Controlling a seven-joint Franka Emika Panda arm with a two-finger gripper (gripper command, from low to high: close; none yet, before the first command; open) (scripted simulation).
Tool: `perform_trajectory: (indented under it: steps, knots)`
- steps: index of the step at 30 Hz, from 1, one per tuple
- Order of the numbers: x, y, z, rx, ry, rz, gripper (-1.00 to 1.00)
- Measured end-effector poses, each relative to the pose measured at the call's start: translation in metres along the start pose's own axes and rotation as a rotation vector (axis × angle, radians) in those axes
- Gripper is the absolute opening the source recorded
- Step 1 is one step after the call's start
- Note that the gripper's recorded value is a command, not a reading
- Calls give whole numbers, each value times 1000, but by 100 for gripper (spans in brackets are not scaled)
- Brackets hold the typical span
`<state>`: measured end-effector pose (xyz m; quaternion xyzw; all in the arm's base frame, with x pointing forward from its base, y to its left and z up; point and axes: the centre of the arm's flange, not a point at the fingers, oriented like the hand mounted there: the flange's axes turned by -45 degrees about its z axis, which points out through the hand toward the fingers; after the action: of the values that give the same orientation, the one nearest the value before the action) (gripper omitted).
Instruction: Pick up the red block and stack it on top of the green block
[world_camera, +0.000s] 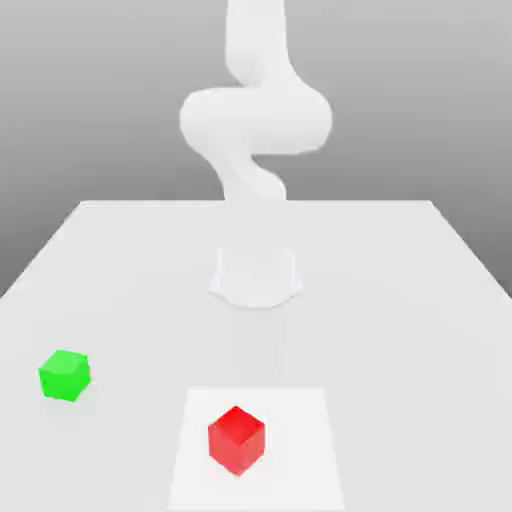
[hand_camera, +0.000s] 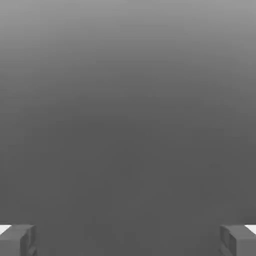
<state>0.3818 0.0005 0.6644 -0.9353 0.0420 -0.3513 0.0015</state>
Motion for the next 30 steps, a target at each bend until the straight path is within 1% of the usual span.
perform_trajectory:
  steps: [5,10,16,21,23,27,28,30]
  knots:
    - [-27,5,114,-62,-162,136,0]
    - [-78,15,212,-122,-316,271,0]
    - [-163,29,307,-193,-498,436,0]
    - [-248,36,361,-249,-650,580,0]
    - [-269,36,378,-258,-673,602,0]
    - [-301,38,412,-261,-680,608,0]
    - [-307,38,417,-261,-681,608,-100]
    - [-307,38,417,-261,-681,608,-100]
